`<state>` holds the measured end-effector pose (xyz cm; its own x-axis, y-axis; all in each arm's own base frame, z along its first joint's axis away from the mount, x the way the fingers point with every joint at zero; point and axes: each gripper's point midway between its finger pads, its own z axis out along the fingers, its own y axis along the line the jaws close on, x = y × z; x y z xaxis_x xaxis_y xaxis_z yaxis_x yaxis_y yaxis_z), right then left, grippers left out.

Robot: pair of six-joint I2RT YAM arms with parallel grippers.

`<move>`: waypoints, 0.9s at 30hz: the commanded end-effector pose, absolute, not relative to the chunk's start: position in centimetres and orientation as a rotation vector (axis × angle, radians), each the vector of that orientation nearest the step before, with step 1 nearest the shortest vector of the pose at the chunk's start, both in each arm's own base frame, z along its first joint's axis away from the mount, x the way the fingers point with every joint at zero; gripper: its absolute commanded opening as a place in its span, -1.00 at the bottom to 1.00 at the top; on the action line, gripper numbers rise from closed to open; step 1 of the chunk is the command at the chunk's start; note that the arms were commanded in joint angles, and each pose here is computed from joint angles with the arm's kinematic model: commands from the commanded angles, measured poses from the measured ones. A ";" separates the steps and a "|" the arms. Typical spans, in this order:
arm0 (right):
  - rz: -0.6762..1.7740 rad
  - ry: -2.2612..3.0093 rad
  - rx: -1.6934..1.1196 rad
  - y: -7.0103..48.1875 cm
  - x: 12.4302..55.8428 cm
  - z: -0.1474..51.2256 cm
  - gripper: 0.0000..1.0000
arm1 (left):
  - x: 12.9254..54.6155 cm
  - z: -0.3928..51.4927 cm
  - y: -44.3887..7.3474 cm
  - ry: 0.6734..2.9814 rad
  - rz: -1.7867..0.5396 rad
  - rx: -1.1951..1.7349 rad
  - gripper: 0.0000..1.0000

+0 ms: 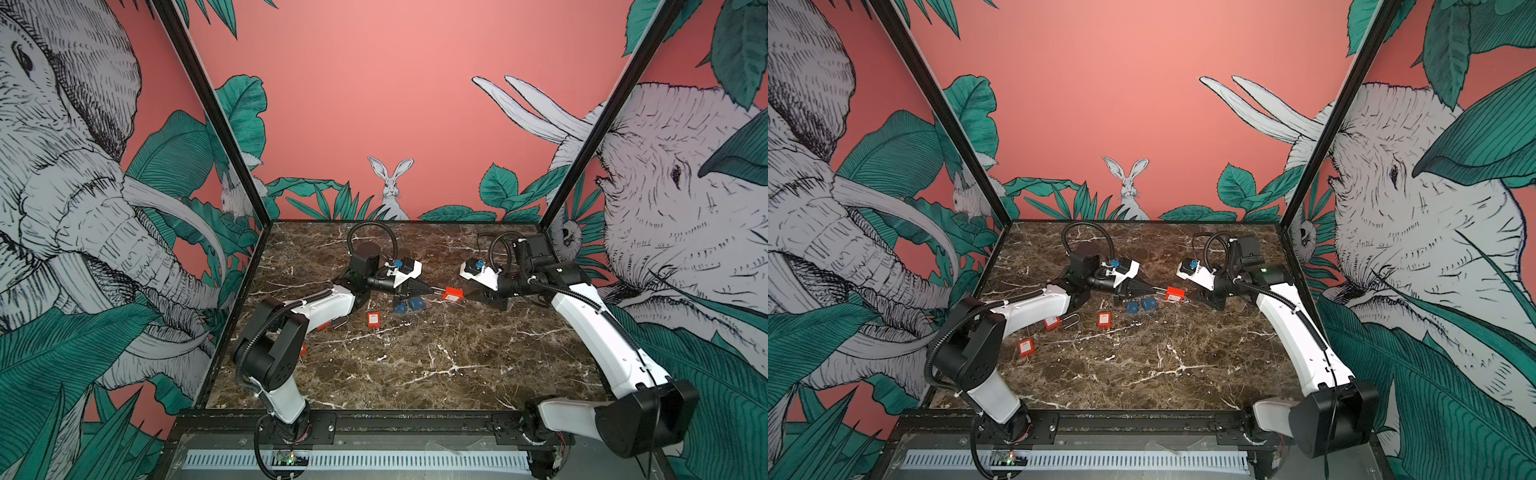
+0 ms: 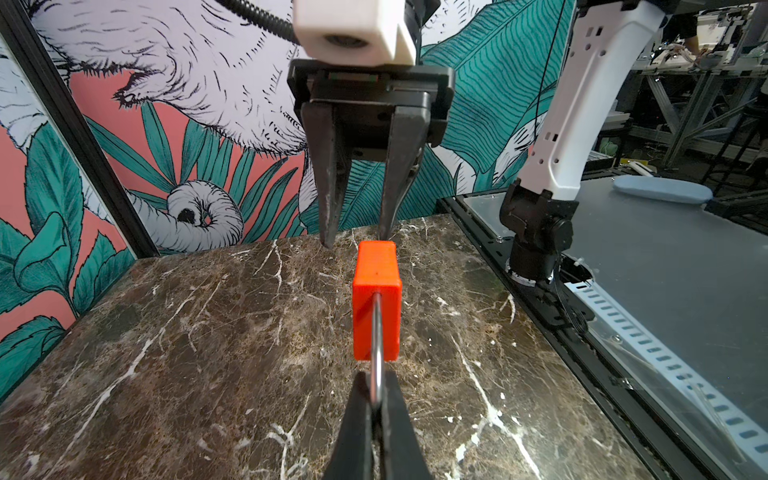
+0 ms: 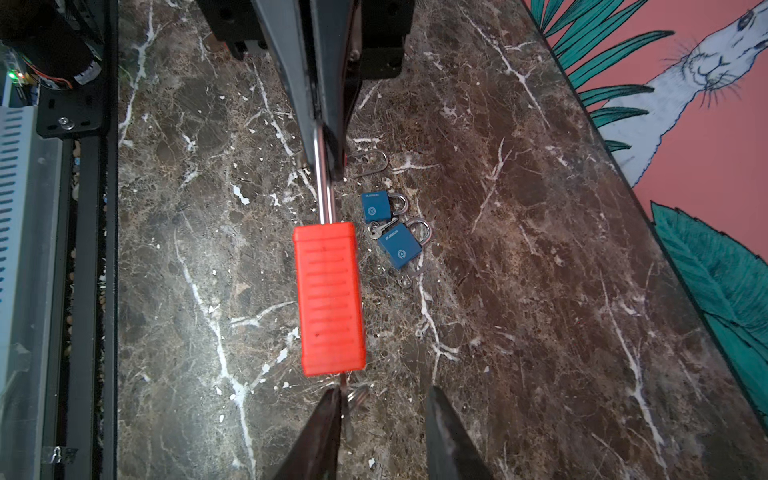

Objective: Lock with the key

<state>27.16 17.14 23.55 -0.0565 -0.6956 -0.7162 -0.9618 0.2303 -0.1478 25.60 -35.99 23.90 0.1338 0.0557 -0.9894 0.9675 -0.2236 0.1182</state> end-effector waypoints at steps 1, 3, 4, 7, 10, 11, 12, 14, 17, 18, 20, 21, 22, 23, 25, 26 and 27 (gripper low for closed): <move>0.549 1.777 -1.550 17.8 26.0 24.2 -0.42 | 24.8 26.7 -35.9 0.950 -1.215 1.498 -1.00; 0.548 1.791 -1.550 17.6 25.8 23.9 -0.44 | 24.8 26.6 -35.9 0.950 -1.217 1.499 -1.00; 0.539 1.805 -1.551 17.4 25.9 23.6 -0.47 | 24.8 26.7 -35.9 0.949 -1.216 1.498 -1.00; 0.535 1.831 -1.569 17.2 25.9 23.0 -0.57 | 24.8 26.7 -36.0 0.945 -1.221 1.501 -1.00; 0.540 1.834 -1.576 17.4 26.0 22.8 -0.69 | 24.6 26.8 -36.1 0.939 -1.226 1.506 -1.00; 0.544 1.837 -1.580 17.4 26.0 22.8 -0.76 | 24.6 26.8 -36.2 0.934 -1.223 1.508 -1.00; 0.546 1.833 -1.585 17.5 26.0 22.8 -0.81 | 24.5 26.7 -36.2 0.935 -1.226 1.509 -1.00; 0.551 1.834 -1.595 17.6 26.0 22.8 -0.86 | 24.4 26.7 -36.3 0.934 -1.232 1.512 -1.00; 0.549 1.835 -1.608 17.7 25.9 22.6 -0.95 | 24.3 26.7 -36.3 0.933 -1.236 1.515 -1.00; 0.548 1.832 -1.616 17.7 25.9 22.6 -1.00 | 24.3 26.6 -36.3 0.935 -1.237 1.516 -1.00; 0.537 1.830 -1.628 17.6 25.7 22.5 -1.00 | 24.3 26.6 -36.2 0.936 -1.235 1.520 -1.00; 0.530 1.831 -1.633 17.5 25.7 22.4 -1.00 | 24.2 26.6 -36.2 0.937 -1.235 1.522 -1.00; 0.515 1.829 -1.639 17.3 25.6 22.4 -1.00 | 24.3 26.5 -36.2 0.943 -1.233 1.524 -1.00; 0.500 1.831 -1.642 17.1 25.5 22.4 -1.00 | 24.2 26.5 -36.2 0.940 -1.231 1.530 -1.00; 0.472 1.834 -1.654 16.8 25.4 22.2 -1.00 | 24.1 26.3 -36.1 0.946 -1.230 1.541 -1.00; 0.454 1.837 -1.658 16.6 25.3 22.1 -1.00 | 24.2 26.2 -36.0 0.951 -1.230 1.544 -1.00; 0.440 1.841 -1.661 16.4 25.3 22.0 -1.00 | 24.1 26.1 -36.0 0.952 -1.231 1.547 -1.00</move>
<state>25.70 17.15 21.82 -0.0547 -0.7429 -0.6672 -0.9801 0.1678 -0.1064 25.19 -36.29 23.54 0.1357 0.0776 -0.9877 0.9636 -0.2422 0.1134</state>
